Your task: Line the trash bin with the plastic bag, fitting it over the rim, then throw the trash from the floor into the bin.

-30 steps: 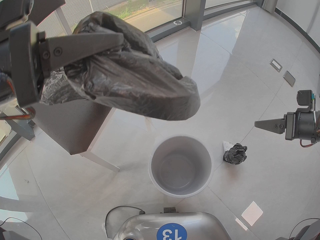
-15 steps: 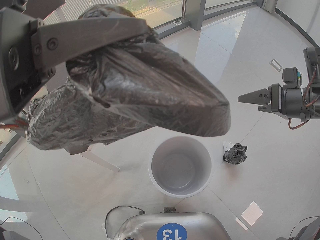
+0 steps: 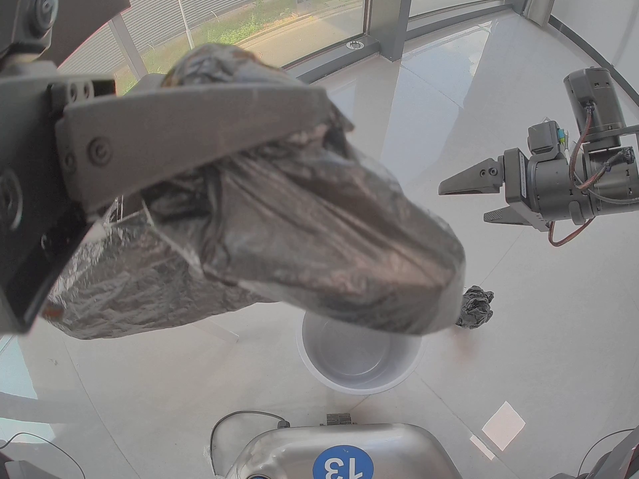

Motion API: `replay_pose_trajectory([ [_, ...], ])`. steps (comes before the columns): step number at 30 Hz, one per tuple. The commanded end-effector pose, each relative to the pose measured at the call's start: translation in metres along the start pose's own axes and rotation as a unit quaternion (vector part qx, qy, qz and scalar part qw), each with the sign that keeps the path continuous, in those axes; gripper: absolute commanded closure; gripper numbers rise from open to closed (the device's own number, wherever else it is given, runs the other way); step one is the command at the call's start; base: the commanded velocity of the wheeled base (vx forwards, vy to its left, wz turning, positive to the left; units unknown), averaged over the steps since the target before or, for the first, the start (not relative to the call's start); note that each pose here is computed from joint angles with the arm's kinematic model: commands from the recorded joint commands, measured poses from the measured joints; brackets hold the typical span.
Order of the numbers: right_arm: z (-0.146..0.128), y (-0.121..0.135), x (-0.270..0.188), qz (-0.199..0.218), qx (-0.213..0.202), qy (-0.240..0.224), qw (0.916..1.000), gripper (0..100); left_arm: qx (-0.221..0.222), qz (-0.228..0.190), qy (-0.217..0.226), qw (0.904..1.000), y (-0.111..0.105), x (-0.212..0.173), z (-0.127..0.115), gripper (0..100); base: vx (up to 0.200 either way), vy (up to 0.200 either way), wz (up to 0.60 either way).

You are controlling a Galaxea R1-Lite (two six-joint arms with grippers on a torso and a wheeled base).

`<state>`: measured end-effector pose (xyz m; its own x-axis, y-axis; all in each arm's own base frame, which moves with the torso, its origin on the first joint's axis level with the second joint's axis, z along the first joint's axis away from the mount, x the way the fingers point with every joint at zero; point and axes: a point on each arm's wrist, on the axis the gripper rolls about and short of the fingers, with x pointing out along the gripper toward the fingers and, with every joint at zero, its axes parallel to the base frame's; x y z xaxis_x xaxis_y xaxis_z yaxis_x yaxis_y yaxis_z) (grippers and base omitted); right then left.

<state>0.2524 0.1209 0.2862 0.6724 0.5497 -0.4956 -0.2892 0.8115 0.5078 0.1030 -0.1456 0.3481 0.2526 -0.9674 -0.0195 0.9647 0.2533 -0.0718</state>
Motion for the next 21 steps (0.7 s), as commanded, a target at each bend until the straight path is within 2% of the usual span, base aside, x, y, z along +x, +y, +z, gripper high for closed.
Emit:
replay_pose_trajectory([
  [1,-0.007,-0.002,0.008,-0.004,0.000,0.019,0.9998,0,-0.004,-0.041,0.013,0.9991,0.001,0.003,-0.007,100,0.000,0.000,0.00],
  [3,-0.008,-0.002,0.008,-0.004,0.000,0.021,0.9998,0,-0.008,-0.081,0.015,0.9966,0.001,0.004,-0.007,100,0.000,0.000,0.00],
  [7,-0.008,-0.002,0.009,-0.005,0.002,0.022,0.9997,0,-0.008,-0.120,0.017,0.9925,0.006,0.005,-0.005,100,0.000,0.000,0.00],
  [13,-0.009,-0.001,0.008,0.005,0.011,0.029,0.9995,0,0.000,-0.126,0.005,0.9920,0.007,0.008,0.003,100,0.000,0.000,0.00],
  [15,-0.011,0.001,0.004,0.030,0.030,0.058,0.9974,0,0.001,-0.125,0.002,0.9921,0.008,0.010,0.005,100,0.000,0.000,0.00],
  [18,-0.015,0.005,-0.008,0.050,0.036,0.081,0.9948,0,0.002,-0.125,0.002,0.9922,0.009,0.011,0.006,100,0.000,0.000,0.00],
  [19,-0.020,0.009,-0.021,0.063,0.037,0.103,0.9920,0,0.003,-0.124,-0.002,0.9923,0.009,0.011,0.007,100,0.000,0.000,0.00],
  [20,-0.021,0.009,-0.021,0.064,0.037,0.105,0.9917,0,0.004,-0.124,-0.003,0.9923,0.009,0.011,0.007,100,0.000,0.000,0.00],
  [21,-0.028,0.011,-0.029,0.072,0.042,0.133,0.9876,0,0.006,-0.118,-0.008,0.9929,0.012,0.012,0.008,100,0.000,0.000,0.00],
])
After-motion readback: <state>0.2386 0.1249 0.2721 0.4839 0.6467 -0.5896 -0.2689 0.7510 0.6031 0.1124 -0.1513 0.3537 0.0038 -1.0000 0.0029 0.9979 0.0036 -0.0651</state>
